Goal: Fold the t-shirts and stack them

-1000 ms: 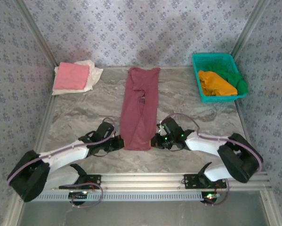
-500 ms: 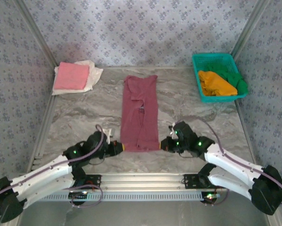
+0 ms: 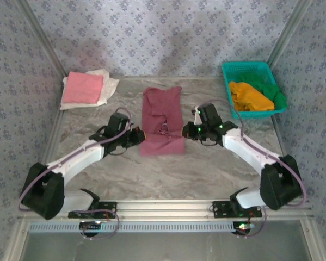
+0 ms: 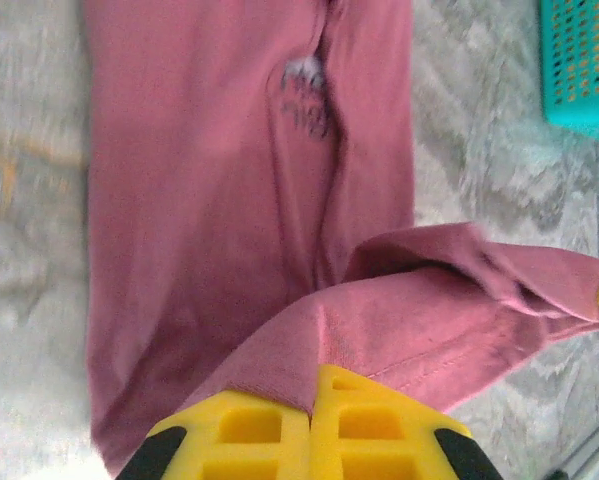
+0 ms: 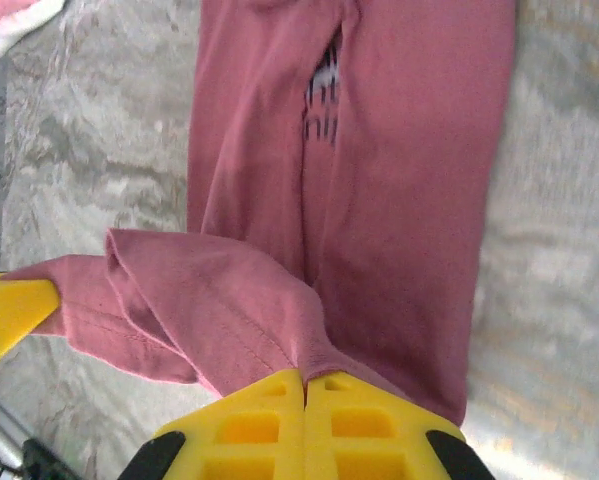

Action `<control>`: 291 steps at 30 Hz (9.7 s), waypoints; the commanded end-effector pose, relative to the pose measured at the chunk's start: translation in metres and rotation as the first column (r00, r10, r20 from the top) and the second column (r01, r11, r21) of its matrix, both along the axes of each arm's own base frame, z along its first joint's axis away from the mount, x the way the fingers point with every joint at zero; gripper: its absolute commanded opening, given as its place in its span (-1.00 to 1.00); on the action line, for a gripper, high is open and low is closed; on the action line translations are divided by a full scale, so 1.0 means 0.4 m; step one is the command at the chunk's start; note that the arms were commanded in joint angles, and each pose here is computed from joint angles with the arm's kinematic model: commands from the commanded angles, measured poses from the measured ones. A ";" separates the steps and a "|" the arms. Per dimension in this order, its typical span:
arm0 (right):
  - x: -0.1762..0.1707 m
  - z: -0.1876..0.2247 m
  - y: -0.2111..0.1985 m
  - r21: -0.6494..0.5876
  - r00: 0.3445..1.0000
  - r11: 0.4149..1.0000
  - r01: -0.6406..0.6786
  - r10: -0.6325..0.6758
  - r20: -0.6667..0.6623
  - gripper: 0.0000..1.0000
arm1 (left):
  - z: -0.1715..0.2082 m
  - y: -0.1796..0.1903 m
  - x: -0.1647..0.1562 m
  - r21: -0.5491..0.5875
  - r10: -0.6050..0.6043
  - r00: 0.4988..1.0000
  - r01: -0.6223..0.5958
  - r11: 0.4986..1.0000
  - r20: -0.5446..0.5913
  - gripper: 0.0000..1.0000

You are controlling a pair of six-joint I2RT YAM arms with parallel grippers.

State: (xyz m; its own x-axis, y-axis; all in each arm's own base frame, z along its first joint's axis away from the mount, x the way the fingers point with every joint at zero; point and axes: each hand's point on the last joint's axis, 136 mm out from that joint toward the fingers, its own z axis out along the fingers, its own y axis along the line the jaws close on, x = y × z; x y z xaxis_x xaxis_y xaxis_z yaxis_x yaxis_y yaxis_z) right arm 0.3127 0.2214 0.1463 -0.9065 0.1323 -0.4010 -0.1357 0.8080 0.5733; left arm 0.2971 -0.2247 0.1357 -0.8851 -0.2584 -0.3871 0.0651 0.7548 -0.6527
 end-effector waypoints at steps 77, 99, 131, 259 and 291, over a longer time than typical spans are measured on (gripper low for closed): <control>0.023 -0.253 0.071 0.053 0.977 0.996 0.076 -0.063 -0.206 -0.13 | -0.237 -0.032 0.031 0.171 -0.035 0.992 0.056 0.984 -0.121 -0.26; -0.048 -0.297 0.044 0.023 0.975 1.000 0.019 -0.013 -0.222 -1.00 | -0.256 -0.002 0.003 0.193 -0.043 0.991 0.067 0.979 -0.127 -1.00; -0.271 -0.146 0.030 -0.023 0.986 0.986 -0.163 0.162 -0.047 -1.00 | -0.108 -0.029 -0.215 0.255 -0.166 0.986 0.157 0.954 0.014 -1.00; 0.326 -0.259 0.128 0.135 0.999 0.990 0.042 -0.038 -0.038 -1.00 | 0.097 -0.042 0.691 -0.009 0.086 0.949 -0.087 0.996 0.302 -0.07; 0.307 -0.232 0.154 0.204 0.998 0.979 0.008 0.004 -0.060 -1.00 | -0.268 -0.184 0.390 0.099 -0.042 0.986 0.059 0.993 -0.160 0.38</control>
State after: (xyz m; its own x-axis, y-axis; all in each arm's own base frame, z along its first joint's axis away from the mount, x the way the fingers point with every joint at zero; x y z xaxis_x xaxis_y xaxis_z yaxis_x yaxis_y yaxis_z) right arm 0.4438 0.2778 0.0445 -0.9187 0.2188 -0.3289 -0.0887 0.6972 0.7114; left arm 0.4574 -0.2831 0.0441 -0.9336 -0.1990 -0.2979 0.0043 0.8253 -0.5646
